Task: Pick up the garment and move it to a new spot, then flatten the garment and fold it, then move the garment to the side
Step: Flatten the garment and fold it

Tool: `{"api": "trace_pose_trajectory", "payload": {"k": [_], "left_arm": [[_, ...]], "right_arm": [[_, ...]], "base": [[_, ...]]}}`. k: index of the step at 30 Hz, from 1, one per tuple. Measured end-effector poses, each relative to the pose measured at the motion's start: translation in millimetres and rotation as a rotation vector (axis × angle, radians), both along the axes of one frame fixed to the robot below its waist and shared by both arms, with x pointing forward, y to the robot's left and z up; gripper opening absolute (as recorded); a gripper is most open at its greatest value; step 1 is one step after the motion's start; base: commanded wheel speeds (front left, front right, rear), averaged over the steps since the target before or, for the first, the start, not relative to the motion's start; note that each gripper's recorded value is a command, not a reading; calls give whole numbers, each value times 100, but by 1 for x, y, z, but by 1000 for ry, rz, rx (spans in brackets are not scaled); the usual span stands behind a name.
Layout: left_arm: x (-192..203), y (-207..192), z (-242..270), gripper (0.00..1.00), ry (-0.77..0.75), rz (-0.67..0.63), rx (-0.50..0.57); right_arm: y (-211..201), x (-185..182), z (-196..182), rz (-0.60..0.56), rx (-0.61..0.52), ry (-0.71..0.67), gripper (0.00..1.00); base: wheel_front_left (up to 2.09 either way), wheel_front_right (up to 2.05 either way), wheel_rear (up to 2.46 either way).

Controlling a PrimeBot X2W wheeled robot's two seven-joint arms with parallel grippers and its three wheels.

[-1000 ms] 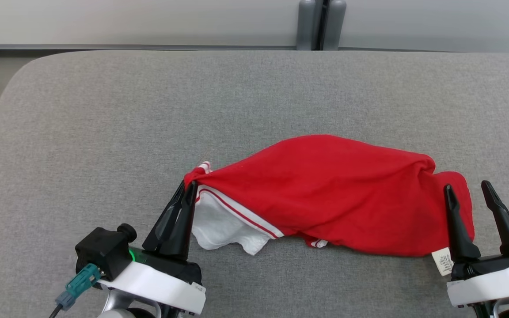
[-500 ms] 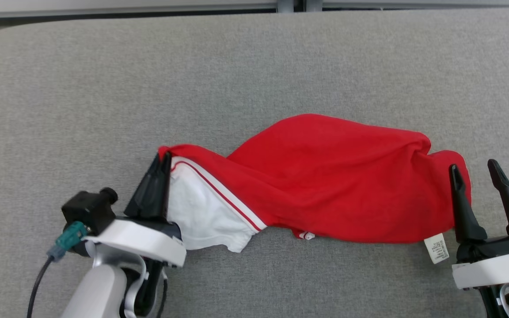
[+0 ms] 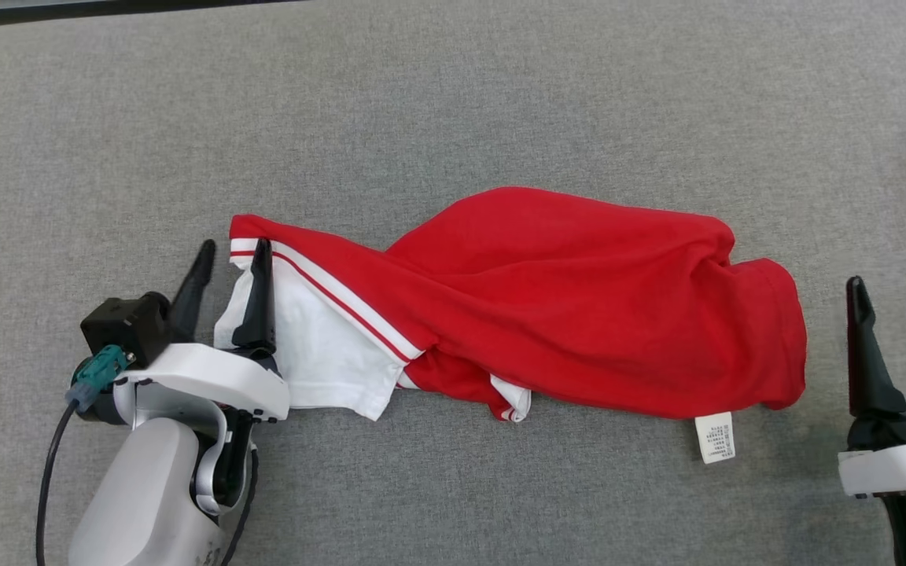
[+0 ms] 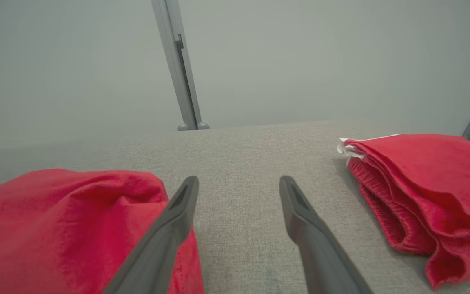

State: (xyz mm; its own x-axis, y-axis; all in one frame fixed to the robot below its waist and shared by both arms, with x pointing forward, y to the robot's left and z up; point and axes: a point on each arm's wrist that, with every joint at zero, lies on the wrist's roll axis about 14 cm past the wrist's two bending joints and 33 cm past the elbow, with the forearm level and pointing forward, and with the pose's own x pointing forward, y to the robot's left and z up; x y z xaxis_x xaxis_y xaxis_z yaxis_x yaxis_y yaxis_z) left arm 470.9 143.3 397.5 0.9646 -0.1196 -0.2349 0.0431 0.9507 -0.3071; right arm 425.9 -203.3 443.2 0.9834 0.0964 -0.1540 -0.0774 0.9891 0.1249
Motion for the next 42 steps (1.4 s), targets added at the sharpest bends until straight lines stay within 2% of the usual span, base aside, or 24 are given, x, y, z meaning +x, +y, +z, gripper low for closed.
{"api": "trace_pose_trajectory", "payload": {"k": [5, 12, 18, 28, 42], "left_arm": [[1, 11, 21, 100, -83, 41, 66], [-11, 27, 74, 100, -241, 99, 131], [-45, 33, 96, 100, -299, 104, 187], [-88, 27, 95, 100, -289, 65, 194], [-97, 31, 80, 100, -237, 68, 194]], "right_arm": [[-9, 0, 11, -24, -20, -31, 100], [9, -2, 26, 34, -33, -62, 100], [34, -15, 33, 102, -21, -61, 100], [50, -44, 38, 130, -5, -48, 100], [49, -44, 45, 127, -6, -66, 100]], "base": [[0, 0, 0], [0, 0, 0], [0, 0, 0], [0, 0, 0], [0, 0, 0]]}}
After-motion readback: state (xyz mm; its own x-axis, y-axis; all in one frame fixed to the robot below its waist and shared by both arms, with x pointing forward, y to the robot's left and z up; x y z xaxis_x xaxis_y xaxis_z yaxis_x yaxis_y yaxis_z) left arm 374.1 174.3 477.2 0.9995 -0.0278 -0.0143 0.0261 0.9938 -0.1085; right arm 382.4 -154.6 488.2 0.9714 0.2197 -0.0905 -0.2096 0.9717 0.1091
